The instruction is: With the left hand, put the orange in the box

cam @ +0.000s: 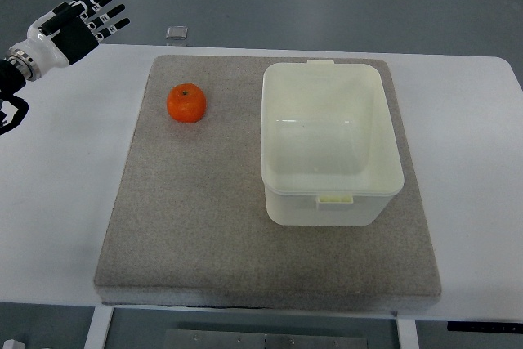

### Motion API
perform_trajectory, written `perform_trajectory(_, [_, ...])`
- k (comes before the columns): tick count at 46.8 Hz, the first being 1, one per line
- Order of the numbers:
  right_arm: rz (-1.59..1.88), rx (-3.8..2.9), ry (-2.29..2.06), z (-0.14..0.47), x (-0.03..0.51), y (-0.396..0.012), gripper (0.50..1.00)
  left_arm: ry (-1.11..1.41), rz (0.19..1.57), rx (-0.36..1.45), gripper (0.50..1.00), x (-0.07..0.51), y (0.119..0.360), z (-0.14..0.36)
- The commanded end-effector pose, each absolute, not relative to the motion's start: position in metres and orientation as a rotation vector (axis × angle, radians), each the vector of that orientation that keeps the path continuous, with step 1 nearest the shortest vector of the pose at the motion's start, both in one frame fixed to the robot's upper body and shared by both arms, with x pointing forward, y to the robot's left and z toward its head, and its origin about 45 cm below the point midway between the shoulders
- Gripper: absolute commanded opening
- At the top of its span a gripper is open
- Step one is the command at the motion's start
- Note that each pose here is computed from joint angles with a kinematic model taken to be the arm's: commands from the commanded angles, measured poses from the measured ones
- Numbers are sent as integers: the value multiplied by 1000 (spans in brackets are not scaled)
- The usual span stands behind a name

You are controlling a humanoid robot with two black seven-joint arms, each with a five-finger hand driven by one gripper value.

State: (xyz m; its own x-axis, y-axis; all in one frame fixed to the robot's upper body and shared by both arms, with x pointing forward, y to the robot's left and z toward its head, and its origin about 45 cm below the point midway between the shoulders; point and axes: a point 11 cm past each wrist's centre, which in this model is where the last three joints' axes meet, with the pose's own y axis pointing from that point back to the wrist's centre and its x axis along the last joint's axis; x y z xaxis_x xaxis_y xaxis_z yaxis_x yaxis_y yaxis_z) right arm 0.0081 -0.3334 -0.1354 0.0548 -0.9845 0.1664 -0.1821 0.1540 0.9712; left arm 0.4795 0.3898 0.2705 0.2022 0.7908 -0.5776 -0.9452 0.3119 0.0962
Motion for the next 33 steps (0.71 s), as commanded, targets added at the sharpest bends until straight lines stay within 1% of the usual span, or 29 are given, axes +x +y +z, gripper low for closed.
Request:
perform_trajectory(1, [-949,1247,-1357,-135,8,-333,932,593,1240,-302,996,479,390,270])
perform_trajectory(33, [-949,1247,-1357,-135,8,-333,932,578,1224,-267,996,478,388,267])
